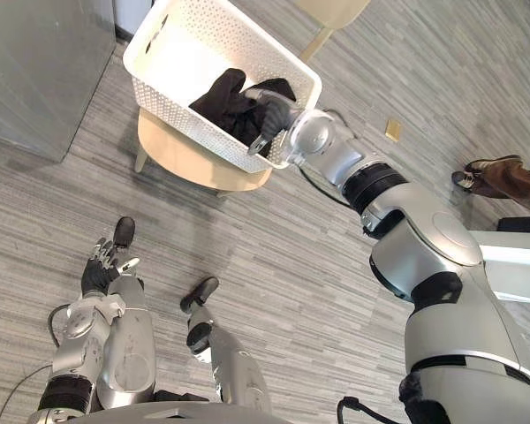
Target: Pick up the laundry basket with both hands and put the clothes into the washing machine.
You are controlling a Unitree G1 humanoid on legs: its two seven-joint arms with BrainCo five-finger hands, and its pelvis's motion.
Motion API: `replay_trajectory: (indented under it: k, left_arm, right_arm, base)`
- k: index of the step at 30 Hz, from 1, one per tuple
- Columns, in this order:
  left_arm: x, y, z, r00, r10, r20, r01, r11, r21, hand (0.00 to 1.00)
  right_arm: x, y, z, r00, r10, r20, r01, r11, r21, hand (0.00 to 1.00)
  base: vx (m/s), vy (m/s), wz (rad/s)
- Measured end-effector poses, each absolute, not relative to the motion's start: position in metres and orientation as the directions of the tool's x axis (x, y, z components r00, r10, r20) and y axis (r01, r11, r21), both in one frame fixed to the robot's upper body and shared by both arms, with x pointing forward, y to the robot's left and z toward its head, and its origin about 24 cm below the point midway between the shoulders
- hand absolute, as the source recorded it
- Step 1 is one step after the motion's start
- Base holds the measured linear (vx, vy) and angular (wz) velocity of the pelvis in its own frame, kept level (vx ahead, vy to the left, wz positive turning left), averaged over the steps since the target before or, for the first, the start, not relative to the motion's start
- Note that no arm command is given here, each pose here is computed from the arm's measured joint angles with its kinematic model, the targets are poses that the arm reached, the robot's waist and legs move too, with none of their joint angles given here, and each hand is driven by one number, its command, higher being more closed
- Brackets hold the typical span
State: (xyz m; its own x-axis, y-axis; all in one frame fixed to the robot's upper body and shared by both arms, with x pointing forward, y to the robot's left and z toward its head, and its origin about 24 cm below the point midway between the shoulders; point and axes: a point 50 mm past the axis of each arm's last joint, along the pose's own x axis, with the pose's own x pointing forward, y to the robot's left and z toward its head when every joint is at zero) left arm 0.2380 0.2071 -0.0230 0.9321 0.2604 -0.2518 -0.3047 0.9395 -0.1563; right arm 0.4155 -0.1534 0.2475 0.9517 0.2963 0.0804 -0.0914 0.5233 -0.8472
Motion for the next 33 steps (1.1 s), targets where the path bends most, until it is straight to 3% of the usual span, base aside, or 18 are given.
replay_trajectory:
  k: [6,15,33]
  left_arm:
    - [0.239,0.209,-0.019,0.936,0.269,-0.228,-0.307,0.939,-0.155,0.00]
    - [0.242,0.202,-0.018,0.941,0.253,-0.224,-0.295,0.938,-0.182,0.00]
    - [0.241,0.195,-0.022,0.933,0.265,-0.243,-0.339,0.875,-0.347,0.00]
  right_arm:
    - [0.420,-0.132,0.284,0.936,0.270,0.226,0.036,0.565,-0.825,0.00]
    - [0.424,-0.144,0.287,0.953,0.200,0.228,0.094,0.520,-0.849,0.00]
    - [0.426,-0.204,0.261,0.996,0.011,0.088,0.078,0.372,-0.925,0.00]
  base:
    - [0.08,0.059,-0.08]
    - [0.13,0.077,0.04]
    - [0.13,0.099,-0.02]
